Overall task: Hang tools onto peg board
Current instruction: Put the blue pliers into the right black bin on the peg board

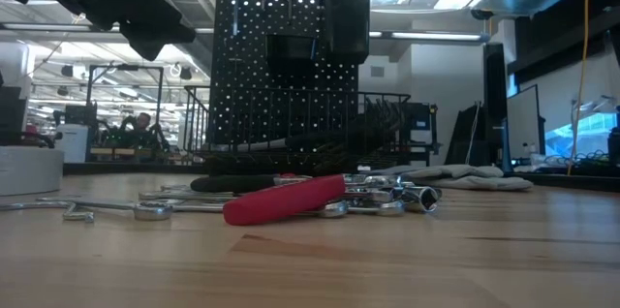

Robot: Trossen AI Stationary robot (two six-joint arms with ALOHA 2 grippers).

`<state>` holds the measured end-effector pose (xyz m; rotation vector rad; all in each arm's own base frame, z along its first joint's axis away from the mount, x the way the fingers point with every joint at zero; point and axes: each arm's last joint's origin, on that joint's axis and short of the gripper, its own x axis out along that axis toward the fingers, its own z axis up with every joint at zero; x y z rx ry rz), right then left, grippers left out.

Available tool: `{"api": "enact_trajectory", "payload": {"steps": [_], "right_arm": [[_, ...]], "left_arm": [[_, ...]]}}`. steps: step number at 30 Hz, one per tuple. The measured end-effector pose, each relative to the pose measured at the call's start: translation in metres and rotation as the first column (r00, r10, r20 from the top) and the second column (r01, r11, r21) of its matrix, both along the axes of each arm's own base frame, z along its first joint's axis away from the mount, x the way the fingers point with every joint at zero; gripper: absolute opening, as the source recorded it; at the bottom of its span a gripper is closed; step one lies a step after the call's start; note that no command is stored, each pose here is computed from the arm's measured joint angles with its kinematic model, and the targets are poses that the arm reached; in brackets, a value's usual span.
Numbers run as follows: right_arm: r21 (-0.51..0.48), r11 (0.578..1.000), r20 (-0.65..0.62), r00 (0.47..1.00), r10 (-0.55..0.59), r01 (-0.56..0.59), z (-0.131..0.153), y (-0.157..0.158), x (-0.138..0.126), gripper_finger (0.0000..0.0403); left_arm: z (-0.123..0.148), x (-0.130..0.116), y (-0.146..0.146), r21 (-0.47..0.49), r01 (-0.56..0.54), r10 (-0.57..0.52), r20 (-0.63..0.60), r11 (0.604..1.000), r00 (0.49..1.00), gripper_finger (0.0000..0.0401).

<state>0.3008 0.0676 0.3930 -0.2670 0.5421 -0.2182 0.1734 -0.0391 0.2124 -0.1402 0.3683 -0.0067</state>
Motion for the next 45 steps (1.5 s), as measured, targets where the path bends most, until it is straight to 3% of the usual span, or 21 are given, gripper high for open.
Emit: {"api": "enact_trajectory", "payload": {"steps": [7, 16, 22, 29, 45], "right_arm": [[0.059, 0.998, -0.068, 0.997, 0.035, -0.031, -0.055, 0.018, 0.002, 0.0221], [0.168, 0.983, -0.016, 0.996, 0.082, -0.078, -0.114, 0.022, 0.005, 0.0221], [0.243, 0.952, 0.055, 0.983, 0.177, -0.185, -0.125, 0.026, 0.006, 0.0221], [0.252, 0.946, 0.120, 0.976, 0.179, -0.205, -0.124, 0.028, 0.011, 0.0221], [0.285, 0.950, -0.069, 0.985, 0.155, -0.130, -0.196, 0.027, 0.069, 0.0261]], "left_arm": [[0.000, 0.000, 0.000, 0.001, 0.000, 0.000, -0.002, 1.000, 1.000, 0.0155], [-0.004, 0.003, -0.001, 0.007, 0.000, 0.000, -0.026, 1.000, 1.000, 0.0155], [-0.010, 0.009, -0.002, 0.013, 0.000, 0.000, -0.048, 1.000, 0.999, 0.0155], [-0.018, 0.016, -0.004, 0.020, 0.001, 0.001, -0.075, 1.000, 0.997, 0.0155], [-0.023, 0.023, -0.006, 0.039, 0.009, -0.006, -0.082, 0.999, 0.997, 0.0155]]}}
